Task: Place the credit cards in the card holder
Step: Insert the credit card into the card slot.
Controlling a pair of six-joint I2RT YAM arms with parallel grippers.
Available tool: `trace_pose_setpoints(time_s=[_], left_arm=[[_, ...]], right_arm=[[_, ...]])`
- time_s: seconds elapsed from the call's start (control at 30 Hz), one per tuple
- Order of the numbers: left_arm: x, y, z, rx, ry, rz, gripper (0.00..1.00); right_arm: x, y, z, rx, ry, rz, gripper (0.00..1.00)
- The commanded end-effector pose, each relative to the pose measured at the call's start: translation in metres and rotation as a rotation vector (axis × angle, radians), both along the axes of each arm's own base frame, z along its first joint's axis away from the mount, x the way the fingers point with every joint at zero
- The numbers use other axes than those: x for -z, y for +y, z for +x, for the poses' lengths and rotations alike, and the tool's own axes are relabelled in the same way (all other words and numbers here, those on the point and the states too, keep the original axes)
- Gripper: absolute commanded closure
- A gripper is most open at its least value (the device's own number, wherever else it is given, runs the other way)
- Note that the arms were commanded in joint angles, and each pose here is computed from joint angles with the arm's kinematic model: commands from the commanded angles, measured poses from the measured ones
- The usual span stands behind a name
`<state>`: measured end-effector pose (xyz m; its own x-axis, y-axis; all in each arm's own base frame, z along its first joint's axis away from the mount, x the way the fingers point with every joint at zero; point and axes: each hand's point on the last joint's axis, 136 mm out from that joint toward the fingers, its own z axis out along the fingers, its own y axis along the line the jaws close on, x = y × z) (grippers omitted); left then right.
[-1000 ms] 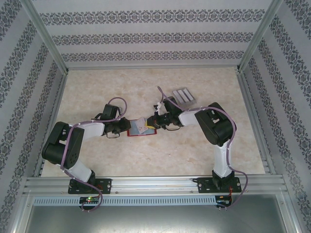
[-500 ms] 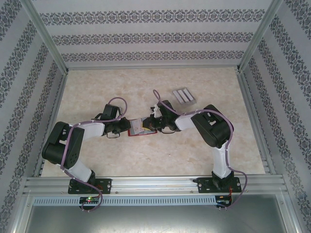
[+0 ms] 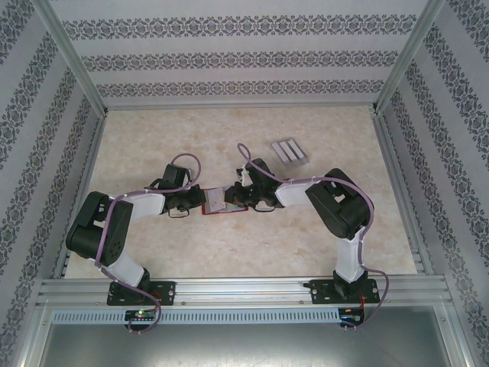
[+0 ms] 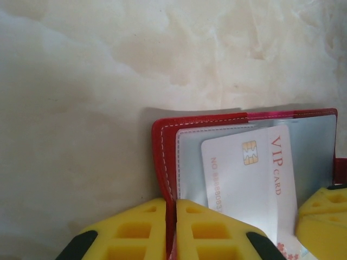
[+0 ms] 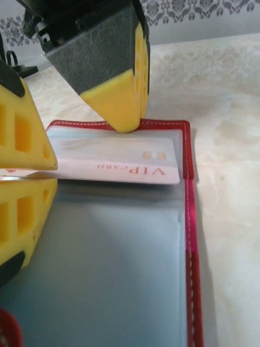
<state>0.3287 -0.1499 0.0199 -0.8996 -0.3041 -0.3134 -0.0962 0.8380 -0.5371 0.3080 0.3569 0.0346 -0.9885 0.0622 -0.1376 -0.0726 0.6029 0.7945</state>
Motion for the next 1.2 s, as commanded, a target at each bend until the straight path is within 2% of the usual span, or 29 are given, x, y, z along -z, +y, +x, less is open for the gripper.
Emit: trace_pose_setpoints(time_s=[0.0, 0.17, 0.3, 0.4, 0.63, 0.83, 1.07, 1.13, 1.17], left_arm=[[0.02, 0.006, -0.02, 0.011, 0.072, 0.048, 0.9], [0.018, 0.004, -0.02, 0.013, 0.067, 0.037, 0.91], [0.018, 0.005, -0.021, 0.009, 0.075, 0.038, 0.91], [0.014, 0.005, -0.021, 0.006, 0.064, 0.034, 0.91], [0.014, 0.005, -0.021, 0.001, 0.058, 0.032, 0.89], [0.017, 0.004, -0.022, -0.001, 0.07, 0.029, 0.87], [0.016, 0.008, -0.021, -0.011, 0.063, 0.046, 0.86], [0.017, 0.01, -0.021, -0.017, 0.064, 0.056, 0.86], [0.017, 0.01, -0.021, -0.016, 0.067, 0.058, 0.86]], right_arm=[[0.003, -0.001, -0.007, -0.01, -0.004, -0.025, 0.98], [0.005, 0.009, -0.008, -0.011, 0.0, -0.023, 1.0], [0.011, -0.004, -0.001, 0.105, -0.02, -0.083, 1.0], [0.011, -0.005, 0.004, 0.124, -0.027, -0.095, 1.0], [0.006, 0.028, -0.005, 0.063, -0.024, -0.041, 1.0], [0.004, 0.032, -0.011, 0.027, -0.028, -0.038, 1.0], [-0.008, 0.006, -0.011, 0.023, -0.089, -0.122, 0.89], [-0.014, 0.0, -0.015, 0.016, -0.103, -0.141, 0.81], [-0.016, -0.003, -0.017, 0.009, -0.111, -0.15, 0.74]])
